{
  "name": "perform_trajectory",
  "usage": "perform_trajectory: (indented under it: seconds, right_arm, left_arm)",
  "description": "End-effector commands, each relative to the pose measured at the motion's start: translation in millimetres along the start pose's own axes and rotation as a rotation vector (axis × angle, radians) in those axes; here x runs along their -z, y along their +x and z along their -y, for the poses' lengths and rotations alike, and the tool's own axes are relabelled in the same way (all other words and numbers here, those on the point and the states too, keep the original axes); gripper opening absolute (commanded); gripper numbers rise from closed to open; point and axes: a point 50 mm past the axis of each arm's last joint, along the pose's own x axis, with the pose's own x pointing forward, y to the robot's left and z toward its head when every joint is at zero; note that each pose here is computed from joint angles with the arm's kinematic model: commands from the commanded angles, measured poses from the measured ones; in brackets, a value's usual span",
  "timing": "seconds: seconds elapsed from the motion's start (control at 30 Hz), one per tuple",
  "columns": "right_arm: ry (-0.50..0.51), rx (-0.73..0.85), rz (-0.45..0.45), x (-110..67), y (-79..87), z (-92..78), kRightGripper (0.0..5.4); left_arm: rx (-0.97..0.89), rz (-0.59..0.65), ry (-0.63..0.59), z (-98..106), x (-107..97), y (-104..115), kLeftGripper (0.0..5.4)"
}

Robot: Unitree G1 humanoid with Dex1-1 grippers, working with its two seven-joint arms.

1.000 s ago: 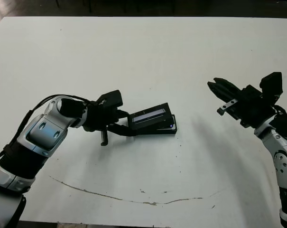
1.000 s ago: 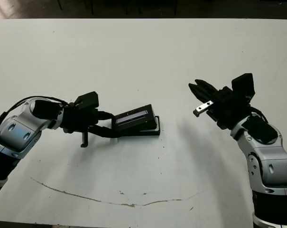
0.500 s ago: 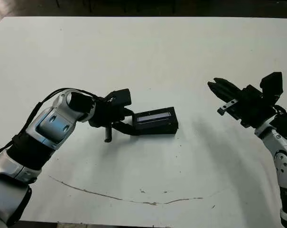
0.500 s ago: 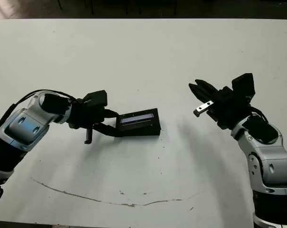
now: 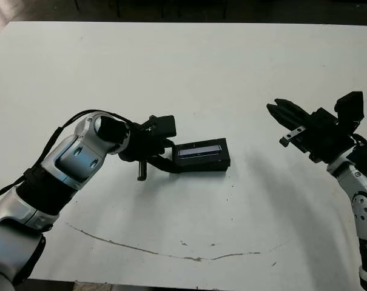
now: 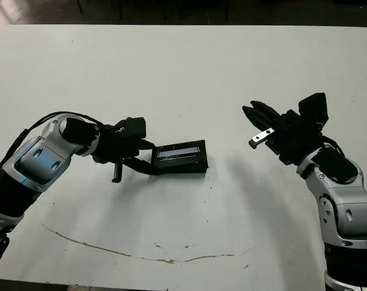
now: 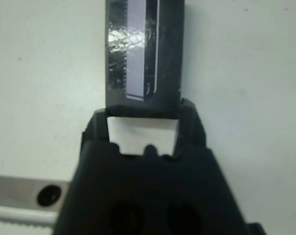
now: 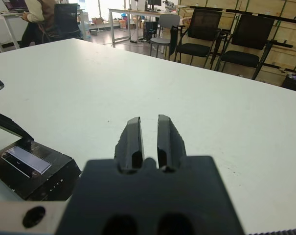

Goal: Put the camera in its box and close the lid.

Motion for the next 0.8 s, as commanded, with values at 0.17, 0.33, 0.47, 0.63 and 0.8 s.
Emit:
perform_trajectory:
  seconds: [0.17, 0.33, 0.47, 0.63, 0.8]
  right_arm:
    - [-0.005, 0.004, -0.033, 5.3, -3.9, -0.5, 0.00]
    - [-0.001, -0.003, -0.037, 5.3, -3.1, -1.2, 0.00]
    - [0.005, -0.011, -0.035, 5.3, -2.2, -2.4, 0.00]
    - [0.008, -0.014, -0.036, 5.4, -2.8, -3.2, 0.00]
    - [-0.002, -0.011, -0.040, 5.2, -3.3, -3.9, 0.00]
  left_arm:
    - [0.088, -0.013, 0.030, 17.3, -7.9, 15.6, 0.57]
    - [0.098, -0.036, 0.031, 15.8, -13.3, 10.7, 0.57]
    - [0.106, -0.036, 0.017, 13.3, -16.7, 8.3, 0.57]
    - [0.110, -0.058, 0.030, 11.5, -17.6, 8.1, 0.57]
    - [0.179, -0.083, 0.039, 12.9, -9.9, 7.5, 1.13]
